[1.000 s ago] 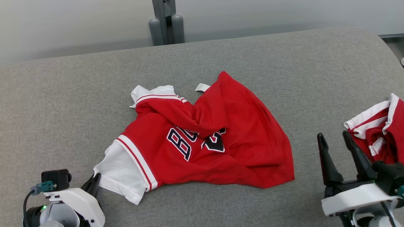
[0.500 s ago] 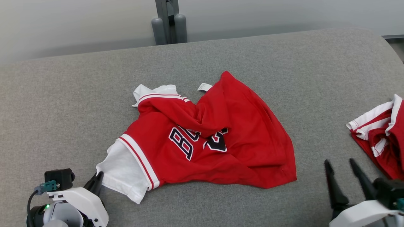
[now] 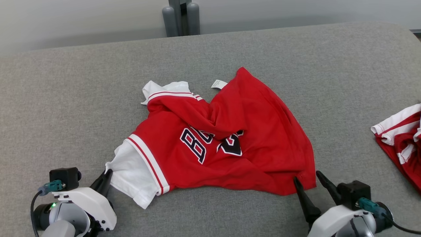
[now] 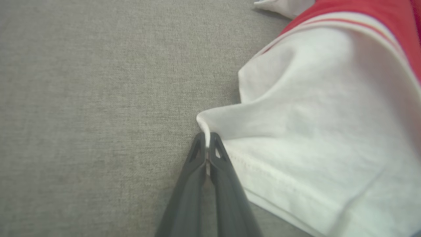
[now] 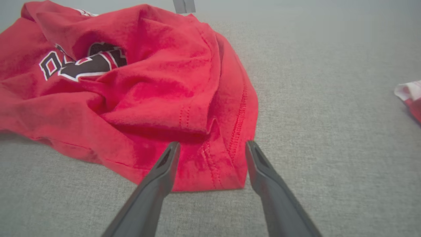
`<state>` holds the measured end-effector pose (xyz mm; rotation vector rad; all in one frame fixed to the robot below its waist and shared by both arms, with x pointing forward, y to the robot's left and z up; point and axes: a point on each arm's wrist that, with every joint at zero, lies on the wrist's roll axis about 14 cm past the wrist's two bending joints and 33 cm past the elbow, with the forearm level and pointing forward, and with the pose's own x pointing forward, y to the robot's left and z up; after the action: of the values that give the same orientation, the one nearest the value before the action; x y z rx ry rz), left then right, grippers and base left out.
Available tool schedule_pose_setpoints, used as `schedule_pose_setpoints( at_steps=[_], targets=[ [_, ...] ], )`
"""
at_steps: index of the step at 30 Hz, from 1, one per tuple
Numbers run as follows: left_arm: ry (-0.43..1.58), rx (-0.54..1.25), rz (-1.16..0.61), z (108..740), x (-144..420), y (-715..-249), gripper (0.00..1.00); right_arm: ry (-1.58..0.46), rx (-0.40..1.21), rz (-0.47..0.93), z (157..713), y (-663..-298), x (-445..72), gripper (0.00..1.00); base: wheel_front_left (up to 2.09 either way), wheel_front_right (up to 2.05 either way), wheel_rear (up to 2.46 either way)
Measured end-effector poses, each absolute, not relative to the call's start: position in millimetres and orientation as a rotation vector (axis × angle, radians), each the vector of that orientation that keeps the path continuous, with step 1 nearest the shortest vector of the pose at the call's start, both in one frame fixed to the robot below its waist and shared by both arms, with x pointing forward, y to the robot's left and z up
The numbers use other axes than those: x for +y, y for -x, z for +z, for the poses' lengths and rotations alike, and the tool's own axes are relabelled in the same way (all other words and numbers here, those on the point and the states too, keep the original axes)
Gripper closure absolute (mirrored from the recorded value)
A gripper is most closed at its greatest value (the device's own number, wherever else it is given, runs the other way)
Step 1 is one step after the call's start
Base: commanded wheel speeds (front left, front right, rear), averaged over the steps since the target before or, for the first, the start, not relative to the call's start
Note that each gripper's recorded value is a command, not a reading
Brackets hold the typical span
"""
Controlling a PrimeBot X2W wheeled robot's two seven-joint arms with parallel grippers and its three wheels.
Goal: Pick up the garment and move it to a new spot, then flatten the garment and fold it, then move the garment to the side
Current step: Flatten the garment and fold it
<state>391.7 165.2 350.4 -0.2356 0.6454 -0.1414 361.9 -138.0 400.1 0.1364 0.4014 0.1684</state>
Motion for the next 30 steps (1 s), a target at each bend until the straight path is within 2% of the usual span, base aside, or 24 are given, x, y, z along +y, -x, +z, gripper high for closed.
schedule_pose_setpoints(
  at_steps=[9,10,11,12,13,17,22,30],
  targets=[
    [0.247,0.64,-0.131,348,166,-394,1.0,-0.109,0.478,0.229,379,-370,-121,0.0,0.0,0.0,0.0],
    [0.248,0.638,-0.131,348,166,-394,1.0,-0.11,0.484,0.23,377,-369,-120,0.19,0.0,0.0,0.0],
    [0.249,0.638,-0.129,348,166,-394,1.0,-0.112,0.491,0.229,376,-369,-120,0.55,0.0,0.0,0.0],
    [0.249,0.634,-0.128,348,166,-395,1.0,-0.113,0.495,0.23,375,-368,-120,0.73,0.0,0.0,0.0],
    [0.249,0.632,-0.127,348,167,-395,1.0,-0.115,0.496,0.229,374,-367,-120,1.0,0.0,0.0,0.0],
    [0.244,0.616,-0.118,349,169,-399,1.0,-0.143,0.492,0.208,376,-362,-124,1.0,0.0,0.0,0.0],
    [0.237,0.506,-0.071,373,181,-415,1.0,-0.174,0.346,0.167,414,-376,-137,1.0,0.0,0.0,0.0],
    [0.209,0.184,-0.057,474,191,-450,1.0,-0.152,0.102,0.13,488,-406,-157,1.0,0.0,0.0,0.0]
  ],
)
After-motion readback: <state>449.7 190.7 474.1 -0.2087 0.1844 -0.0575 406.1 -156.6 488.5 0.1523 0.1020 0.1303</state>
